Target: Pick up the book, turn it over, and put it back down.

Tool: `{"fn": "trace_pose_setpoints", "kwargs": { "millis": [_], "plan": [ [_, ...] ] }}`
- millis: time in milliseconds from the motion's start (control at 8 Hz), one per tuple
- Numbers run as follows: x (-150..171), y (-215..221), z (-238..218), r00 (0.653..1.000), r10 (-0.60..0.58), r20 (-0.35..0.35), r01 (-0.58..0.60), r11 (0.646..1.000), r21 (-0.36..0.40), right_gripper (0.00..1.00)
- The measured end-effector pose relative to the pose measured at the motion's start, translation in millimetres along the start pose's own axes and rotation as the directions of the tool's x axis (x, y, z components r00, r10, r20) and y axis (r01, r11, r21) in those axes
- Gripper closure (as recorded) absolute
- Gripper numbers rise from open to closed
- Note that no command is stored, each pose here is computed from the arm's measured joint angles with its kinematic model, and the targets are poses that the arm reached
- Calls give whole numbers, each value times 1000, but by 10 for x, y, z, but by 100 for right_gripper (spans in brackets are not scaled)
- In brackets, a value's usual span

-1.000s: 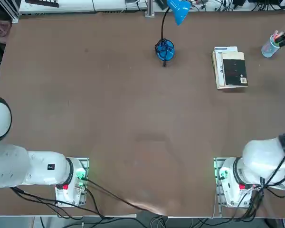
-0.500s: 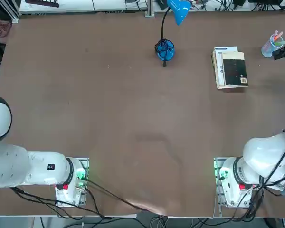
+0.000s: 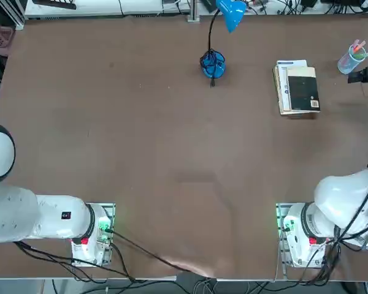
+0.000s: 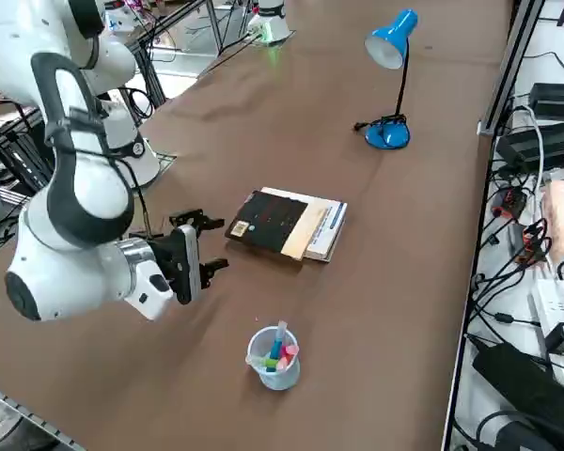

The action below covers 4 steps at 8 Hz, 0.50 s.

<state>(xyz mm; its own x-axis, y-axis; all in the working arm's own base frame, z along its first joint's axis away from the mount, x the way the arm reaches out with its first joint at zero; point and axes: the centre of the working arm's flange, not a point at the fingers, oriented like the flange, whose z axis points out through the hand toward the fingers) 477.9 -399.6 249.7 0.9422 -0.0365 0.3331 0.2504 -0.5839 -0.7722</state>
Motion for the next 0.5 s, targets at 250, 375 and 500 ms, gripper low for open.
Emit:
{"fn": "trace_pose_setpoints", "kwargs": {
  "millis": [250, 375, 500],
  "plan": [
    [-97, 219, 247, 999, 21, -39, -19, 998, 65, 4],
    [-142, 311, 362, 998, 39, -44, -35, 996, 86, 5],
    [-175, 381, 440, 994, 97, -51, -91, 990, 103, 7]
  ]
}}
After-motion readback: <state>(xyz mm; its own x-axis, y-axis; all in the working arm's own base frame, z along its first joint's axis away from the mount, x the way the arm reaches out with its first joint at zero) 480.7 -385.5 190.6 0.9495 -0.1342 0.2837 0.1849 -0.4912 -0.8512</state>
